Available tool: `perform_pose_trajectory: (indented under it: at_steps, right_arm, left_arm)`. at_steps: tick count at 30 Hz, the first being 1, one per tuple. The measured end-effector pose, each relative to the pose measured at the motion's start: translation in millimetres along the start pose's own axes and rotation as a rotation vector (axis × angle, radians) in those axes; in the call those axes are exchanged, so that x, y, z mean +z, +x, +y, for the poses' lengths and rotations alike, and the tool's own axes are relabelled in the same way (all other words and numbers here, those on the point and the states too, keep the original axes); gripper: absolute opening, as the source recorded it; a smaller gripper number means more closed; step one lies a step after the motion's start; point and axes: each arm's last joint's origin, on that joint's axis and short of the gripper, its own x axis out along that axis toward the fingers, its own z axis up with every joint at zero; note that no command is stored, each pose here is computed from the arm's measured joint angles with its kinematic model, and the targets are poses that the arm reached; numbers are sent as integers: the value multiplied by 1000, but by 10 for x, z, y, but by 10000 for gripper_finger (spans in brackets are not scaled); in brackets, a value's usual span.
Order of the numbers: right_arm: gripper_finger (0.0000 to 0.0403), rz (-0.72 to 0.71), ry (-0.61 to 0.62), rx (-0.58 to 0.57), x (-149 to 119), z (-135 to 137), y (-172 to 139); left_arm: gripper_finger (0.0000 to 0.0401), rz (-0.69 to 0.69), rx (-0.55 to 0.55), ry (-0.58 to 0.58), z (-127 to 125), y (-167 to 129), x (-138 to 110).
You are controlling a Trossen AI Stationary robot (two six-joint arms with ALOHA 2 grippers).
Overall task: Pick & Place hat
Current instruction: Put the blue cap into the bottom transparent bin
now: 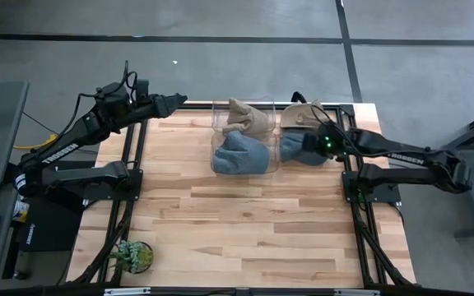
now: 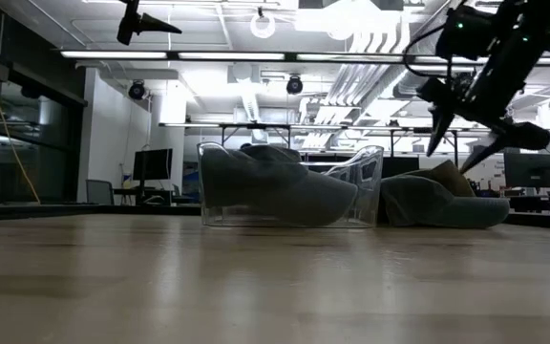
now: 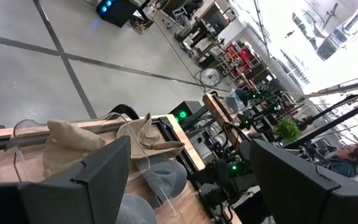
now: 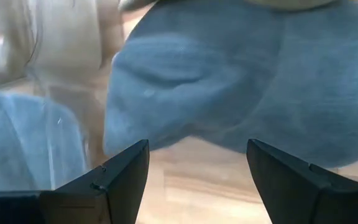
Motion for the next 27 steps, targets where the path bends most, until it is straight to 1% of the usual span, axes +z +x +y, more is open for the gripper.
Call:
perform_pose_trajectory:
  at_steps: [3,9,13,16,21,23,27]
  right_arm:
    - [264,-48,43,-13,4,-50,-44]
    - [264,-108,137,-154,-15,-212,-108]
    - [264,-139,169,-222,-22,-276,-123]
    - [264,-157,198,-296,-34,-344,-139]
    - [264,-190,234,-304,-29,-366,-116]
    - [264,-179,250,-308,-35,-381,-69]
    - [264,-135,323,-306,-80,-423,76]
  left_arm:
    - [303,0,0,-4,0,0,0]
    - [303,17,-16,-7,-5,0,-5]
    - [303,27,-25,-7,-7,0,-7]
    - [303,27,-25,-7,-7,0,-7]
    - [303,27,-25,-7,-7,0,-8]
    - [303,27,-25,-7,-7,0,-8]
    - [303,40,-37,-7,-11,0,-12]
